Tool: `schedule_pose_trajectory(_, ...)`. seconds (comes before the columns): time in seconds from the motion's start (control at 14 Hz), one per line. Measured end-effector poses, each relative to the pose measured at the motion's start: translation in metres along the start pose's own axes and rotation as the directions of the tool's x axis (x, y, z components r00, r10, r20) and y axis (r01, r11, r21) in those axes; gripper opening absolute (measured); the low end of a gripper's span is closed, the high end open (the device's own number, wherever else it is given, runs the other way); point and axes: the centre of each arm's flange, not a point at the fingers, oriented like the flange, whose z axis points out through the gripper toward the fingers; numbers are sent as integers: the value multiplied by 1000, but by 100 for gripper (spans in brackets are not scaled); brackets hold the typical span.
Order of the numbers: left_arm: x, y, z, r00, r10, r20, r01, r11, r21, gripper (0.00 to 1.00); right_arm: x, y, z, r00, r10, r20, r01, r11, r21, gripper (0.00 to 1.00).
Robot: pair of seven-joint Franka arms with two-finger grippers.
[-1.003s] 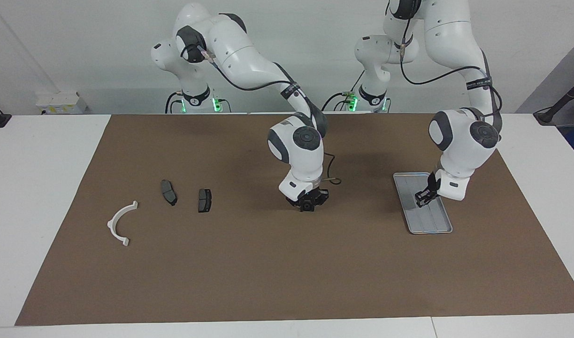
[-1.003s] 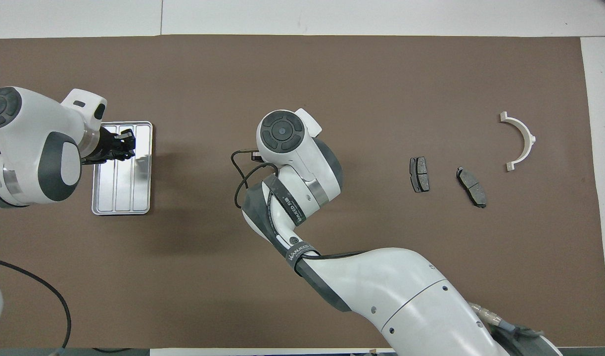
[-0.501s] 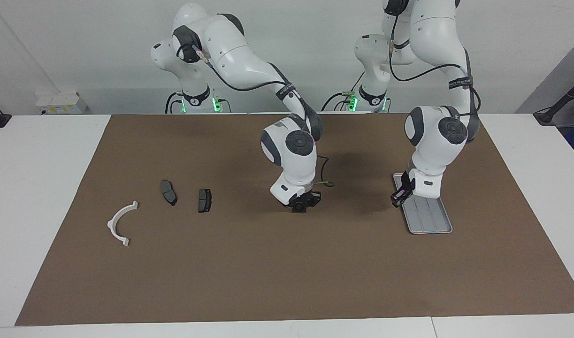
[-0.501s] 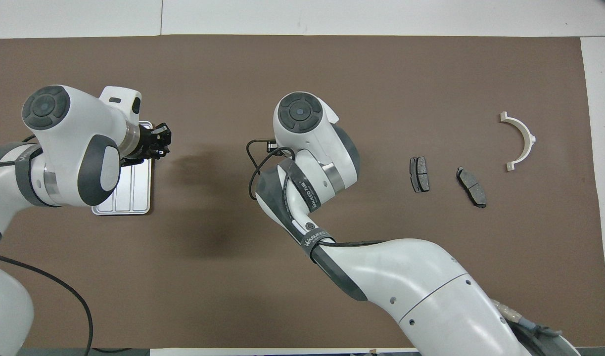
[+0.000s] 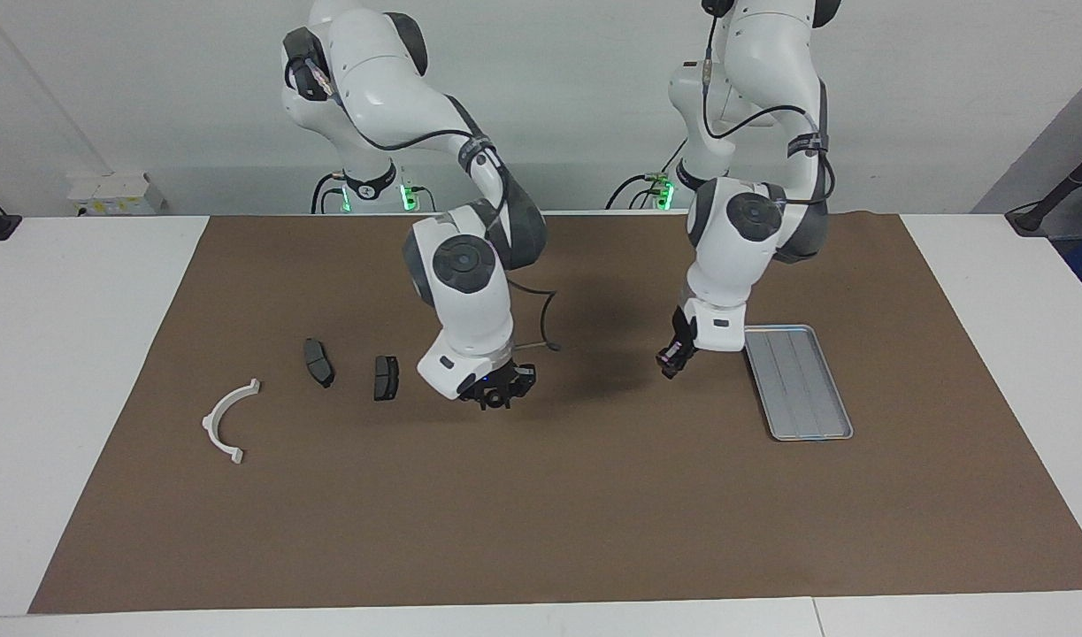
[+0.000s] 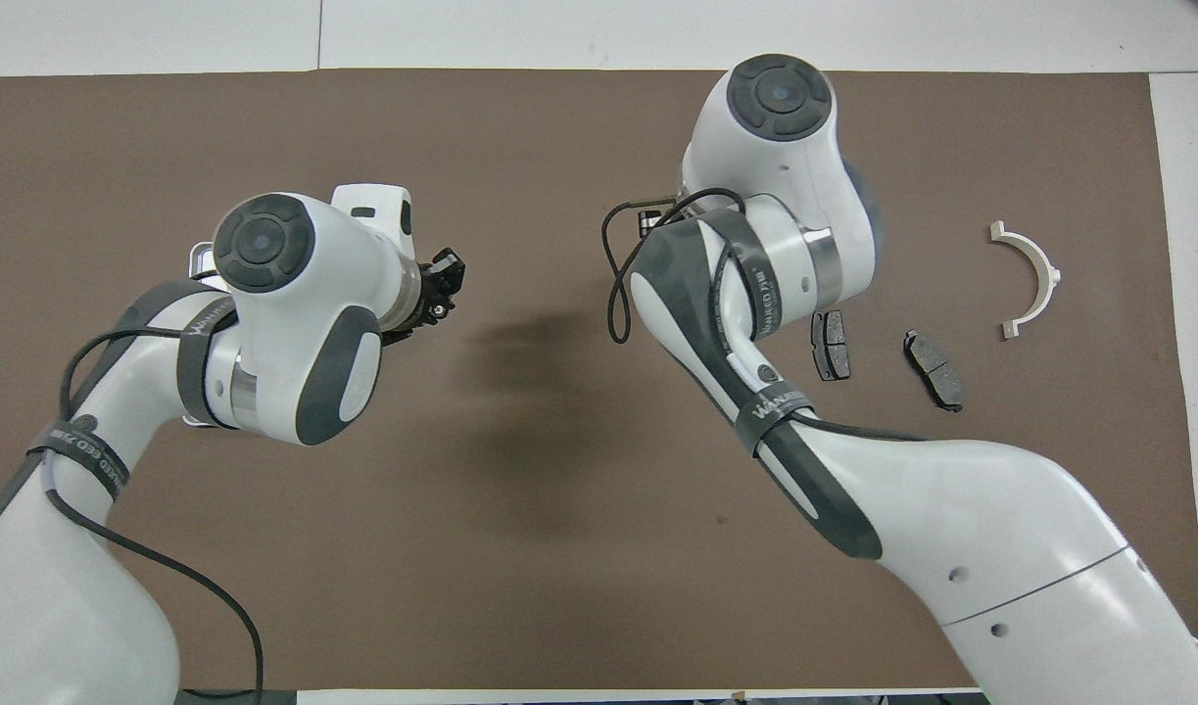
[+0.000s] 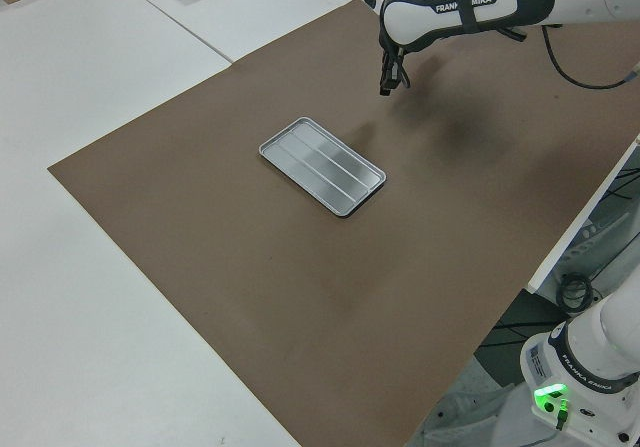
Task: Place bearing gear from tray to pile
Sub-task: 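Place the bearing by the white arc while the left gripper carries another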
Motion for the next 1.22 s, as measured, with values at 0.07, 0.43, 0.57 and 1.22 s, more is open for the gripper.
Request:
schedule_pose_trajectory(0.07, -24, 22, -2, 1000, -12, -1, 12, 1000, -15, 24, 4, 24, -8, 1000, -24, 10, 24, 1000, -2, 36)
schedule_pose_trajectory(0.43, -108, 114, 49, 1000, 2, -1, -2, 1000, 6, 24, 14, 175, -6, 987, -149, 69, 148, 989, 10, 36)
schedule_pose_trajectory(0.57, -114, 122, 86, 999, 28, -23, -27, 997, 74, 24, 8, 220, 4, 978, -183, 96, 181, 983, 23, 36)
schedule_pose_trajectory(1.22, -99, 123, 102, 998, 34, -52, -27, 991, 130, 52, -32, 285, 46, 958, -267, 109, 266, 964, 20, 36)
